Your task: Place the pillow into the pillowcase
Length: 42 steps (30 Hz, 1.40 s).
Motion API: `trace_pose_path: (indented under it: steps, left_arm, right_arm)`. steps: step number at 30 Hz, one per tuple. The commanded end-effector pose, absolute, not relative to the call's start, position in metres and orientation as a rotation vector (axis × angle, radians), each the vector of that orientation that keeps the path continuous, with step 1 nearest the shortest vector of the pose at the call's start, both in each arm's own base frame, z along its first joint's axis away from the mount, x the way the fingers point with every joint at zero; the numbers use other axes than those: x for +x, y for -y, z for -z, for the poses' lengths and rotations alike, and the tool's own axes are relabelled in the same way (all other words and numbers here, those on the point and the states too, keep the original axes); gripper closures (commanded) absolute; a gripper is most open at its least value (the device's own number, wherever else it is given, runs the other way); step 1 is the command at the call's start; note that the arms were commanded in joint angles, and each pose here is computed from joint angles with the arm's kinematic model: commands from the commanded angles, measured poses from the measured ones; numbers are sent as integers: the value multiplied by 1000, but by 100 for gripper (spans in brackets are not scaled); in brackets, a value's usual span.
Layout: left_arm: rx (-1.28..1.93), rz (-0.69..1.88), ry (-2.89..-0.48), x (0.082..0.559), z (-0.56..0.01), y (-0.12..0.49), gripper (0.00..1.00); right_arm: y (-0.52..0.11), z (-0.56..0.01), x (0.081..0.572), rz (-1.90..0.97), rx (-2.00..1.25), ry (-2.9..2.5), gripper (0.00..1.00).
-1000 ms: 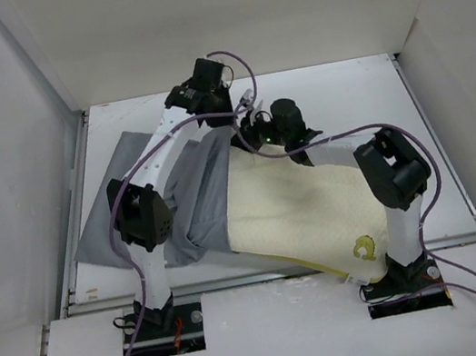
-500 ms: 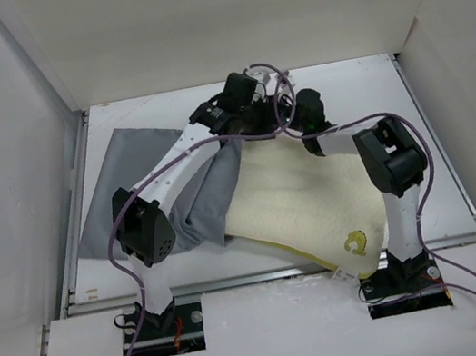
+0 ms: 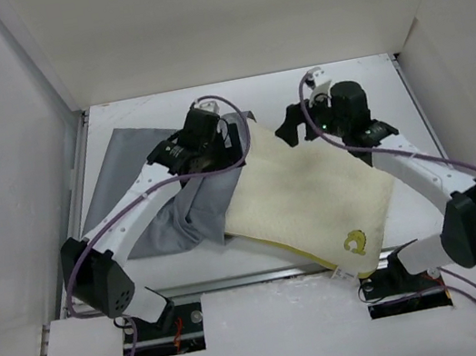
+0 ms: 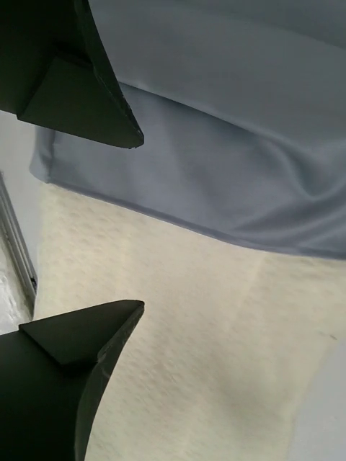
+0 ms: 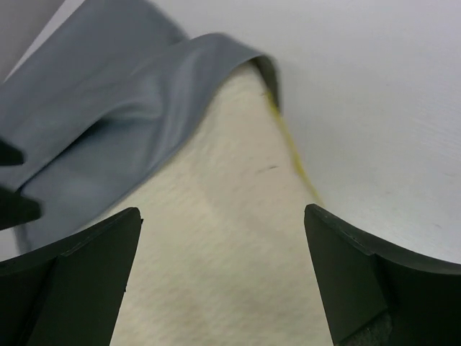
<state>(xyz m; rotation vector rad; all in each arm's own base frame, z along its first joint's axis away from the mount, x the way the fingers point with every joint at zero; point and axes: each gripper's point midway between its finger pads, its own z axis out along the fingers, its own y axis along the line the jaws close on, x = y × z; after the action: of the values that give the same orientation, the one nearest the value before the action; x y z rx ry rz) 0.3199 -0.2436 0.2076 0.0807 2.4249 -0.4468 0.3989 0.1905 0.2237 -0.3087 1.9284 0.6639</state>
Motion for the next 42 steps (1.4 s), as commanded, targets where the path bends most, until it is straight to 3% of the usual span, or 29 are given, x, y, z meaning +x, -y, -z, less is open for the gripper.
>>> trace_pose_path:
  steps: [1, 5, 10, 11, 14, 15, 17, 18, 19, 22, 24, 32, 38, 40, 42]
  left_arm:
    - [20, 351, -2504, 301, -167, 228, 15]
    - [79, 284, -2536, 304, -147, 233, 18]
    - [144, 174, -2547, 316, -127, 235, 19]
    - [126, 84, -2541, 321, -120, 224, 24]
    - [92, 23, -2604, 331, -99, 213, 46]
    - [86, 31, -2620, 330, -94, 215, 64]
    - [90, 18, -2634, 330, -95, 215, 78]
    - [60, -25, -2616, 333, -98, 210, 86]
    - [67, -40, -2608, 333, -101, 210, 100]
    - [85, -2, -2574, 337, -122, 220, 100]
    - [147, 57, -2527, 340, -146, 241, 100]
    - [348, 228, -2446, 310, -214, 302, 100]
    - [294, 181, -2538, 278, -193, 282, 100]
    - [315, 232, -2564, 268, -186, 285, 89]
    - [274, 213, -2579, 265, -176, 280, 86]
  right_arm:
    - [-215, -184, 340, -545, -635, -2057, 0]
    - [-256, -137, 292, -508, -824, -2140, 0]
    - [-269, -97, 291, -557, -804, -2205, 0]
    - [-273, -91, 297, -560, -801, -2195, 0]
    - [-274, -75, 307, -526, -751, -2242, 0]
    - [-272, -56, 306, -503, -742, -2296, 0]
    - [-268, -42, 311, -453, -721, -2335, 3]
    - [-270, -30, 313, -453, -713, -2350, 8]
    - [-271, -25, 314, -452, -714, -2353, 33]
    - [-283, -32, 331, -476, -665, -2299, 100]
    - [-295, -52, 339, -532, -658, -2214, 100]
    - [-330, -272, 377, -756, -464, -1557, 100]
    - [-292, -319, 411, -718, -295, -1478, 100]
    - [-288, -311, 420, -740, -272, -1503, 100]
    - [-291, -303, 417, -779, -300, -1499, 100]
